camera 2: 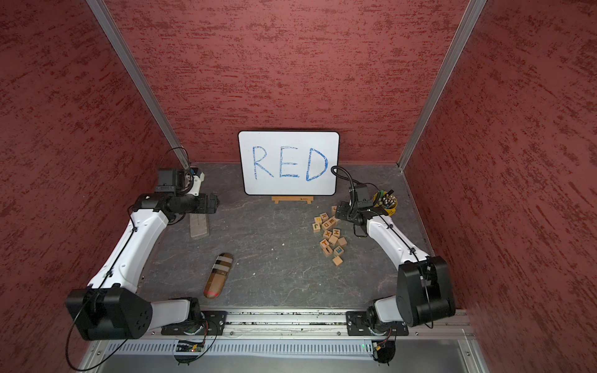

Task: Assemble the uppercase word "red" with letter blocks
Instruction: Pick up the letter block from the center of the board.

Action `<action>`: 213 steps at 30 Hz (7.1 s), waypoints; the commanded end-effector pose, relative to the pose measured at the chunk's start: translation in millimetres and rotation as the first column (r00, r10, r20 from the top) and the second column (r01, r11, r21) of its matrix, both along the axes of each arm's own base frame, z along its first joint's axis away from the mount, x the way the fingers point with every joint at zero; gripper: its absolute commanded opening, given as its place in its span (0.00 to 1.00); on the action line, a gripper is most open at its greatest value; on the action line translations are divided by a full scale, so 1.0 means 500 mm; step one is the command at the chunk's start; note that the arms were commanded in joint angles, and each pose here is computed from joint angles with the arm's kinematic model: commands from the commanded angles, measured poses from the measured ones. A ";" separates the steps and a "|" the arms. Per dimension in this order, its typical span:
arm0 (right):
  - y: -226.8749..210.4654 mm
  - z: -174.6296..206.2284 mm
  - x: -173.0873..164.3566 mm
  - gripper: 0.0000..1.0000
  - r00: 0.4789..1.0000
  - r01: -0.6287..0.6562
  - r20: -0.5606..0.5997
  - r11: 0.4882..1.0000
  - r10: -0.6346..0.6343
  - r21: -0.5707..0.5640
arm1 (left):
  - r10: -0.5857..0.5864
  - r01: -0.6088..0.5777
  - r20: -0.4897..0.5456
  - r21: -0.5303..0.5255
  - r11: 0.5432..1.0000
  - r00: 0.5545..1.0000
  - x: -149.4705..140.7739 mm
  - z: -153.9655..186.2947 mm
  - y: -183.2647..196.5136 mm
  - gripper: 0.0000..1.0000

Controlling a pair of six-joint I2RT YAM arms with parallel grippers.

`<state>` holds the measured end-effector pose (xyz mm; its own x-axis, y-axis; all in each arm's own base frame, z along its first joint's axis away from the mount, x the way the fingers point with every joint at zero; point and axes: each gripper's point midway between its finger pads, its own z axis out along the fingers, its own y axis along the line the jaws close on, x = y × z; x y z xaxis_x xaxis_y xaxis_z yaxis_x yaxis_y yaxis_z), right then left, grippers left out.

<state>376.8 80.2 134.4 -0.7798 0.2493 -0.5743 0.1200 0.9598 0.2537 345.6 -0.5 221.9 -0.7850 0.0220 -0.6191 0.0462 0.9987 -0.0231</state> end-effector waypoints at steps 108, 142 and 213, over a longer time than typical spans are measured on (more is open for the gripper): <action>0.118 -0.048 0.078 0.37 0.974 -0.187 -0.136 0.982 0.183 -0.018 | -0.077 0.057 0.122 0.158 0.986 0.990 0.061 0.119 -0.035 0.99; 0.137 -0.168 0.084 0.44 0.951 -0.228 -0.239 0.966 0.195 -0.121 | -0.102 0.077 0.137 0.177 0.981 0.985 0.017 0.111 -0.040 0.99; 0.146 -0.088 0.110 0.25 0.935 -0.309 -0.231 0.937 0.269 -0.162 | -0.157 0.124 0.173 0.190 0.974 0.972 0.020 0.161 -0.065 0.99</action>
<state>425.9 149.2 59.4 -0.9269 -0.0968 -0.3627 -0.1254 0.9905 0.0560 356.4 -29.5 290.8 -0.6567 0.2255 -0.7196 0.1538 0.9742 0.1649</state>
